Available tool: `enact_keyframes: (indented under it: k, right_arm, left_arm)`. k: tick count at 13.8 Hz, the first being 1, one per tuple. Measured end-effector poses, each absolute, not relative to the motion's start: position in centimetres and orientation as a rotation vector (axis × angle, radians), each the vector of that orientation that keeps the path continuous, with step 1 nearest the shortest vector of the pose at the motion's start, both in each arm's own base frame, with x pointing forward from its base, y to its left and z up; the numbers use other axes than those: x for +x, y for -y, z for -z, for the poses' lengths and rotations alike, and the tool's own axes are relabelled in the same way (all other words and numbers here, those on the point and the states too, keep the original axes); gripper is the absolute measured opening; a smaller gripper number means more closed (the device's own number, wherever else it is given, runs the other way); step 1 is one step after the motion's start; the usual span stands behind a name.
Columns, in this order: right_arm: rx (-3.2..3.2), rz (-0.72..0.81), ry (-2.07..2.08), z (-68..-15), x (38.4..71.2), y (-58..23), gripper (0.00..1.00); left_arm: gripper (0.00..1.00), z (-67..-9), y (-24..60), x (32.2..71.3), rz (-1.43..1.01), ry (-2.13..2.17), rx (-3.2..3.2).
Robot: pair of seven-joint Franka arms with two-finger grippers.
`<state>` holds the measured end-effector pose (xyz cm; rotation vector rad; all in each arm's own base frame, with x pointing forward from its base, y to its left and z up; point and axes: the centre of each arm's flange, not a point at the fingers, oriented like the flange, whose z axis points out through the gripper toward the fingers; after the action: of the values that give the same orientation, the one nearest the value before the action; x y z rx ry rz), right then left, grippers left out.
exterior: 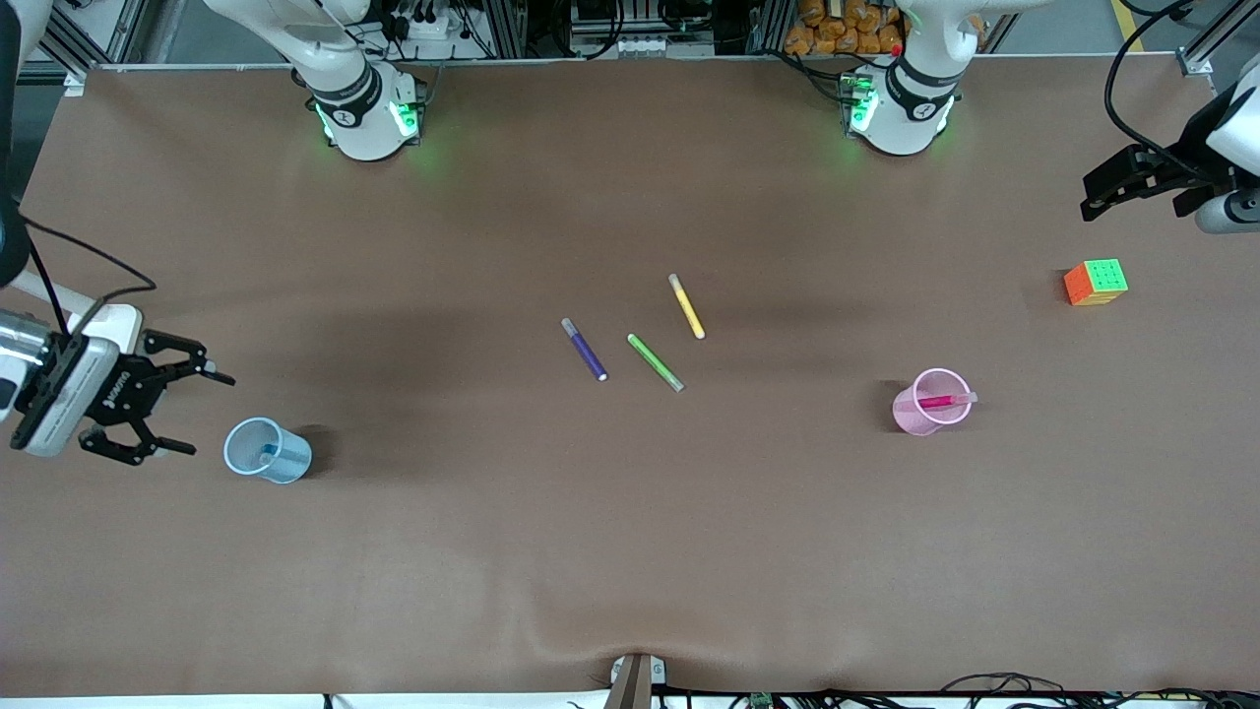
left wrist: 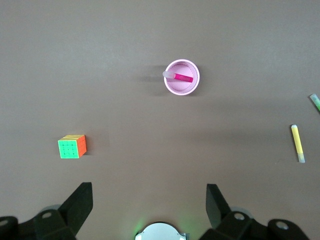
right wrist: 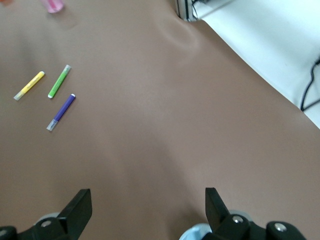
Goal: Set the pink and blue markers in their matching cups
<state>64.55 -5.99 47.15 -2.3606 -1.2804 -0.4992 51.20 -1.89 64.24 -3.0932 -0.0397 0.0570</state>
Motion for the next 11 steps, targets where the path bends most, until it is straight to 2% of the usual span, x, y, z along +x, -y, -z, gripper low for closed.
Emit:
enact_keyframes:
  k: [7, 11]
  right_arm:
    - [-2.721, 0.336, 1.052, -54.6, 61.7, 5.4, 1.00]
    - [-2.903, 0.210, 0.827, -56.9, 59.7, 6.1, 1.00]
  left_arm:
    - [1.00, -64.5, 1.5, 51.2, -0.038, 0.051, -3.100]
    - [1.00, -64.9, 0.9, 51.3, -0.020, 0.068, -3.100]
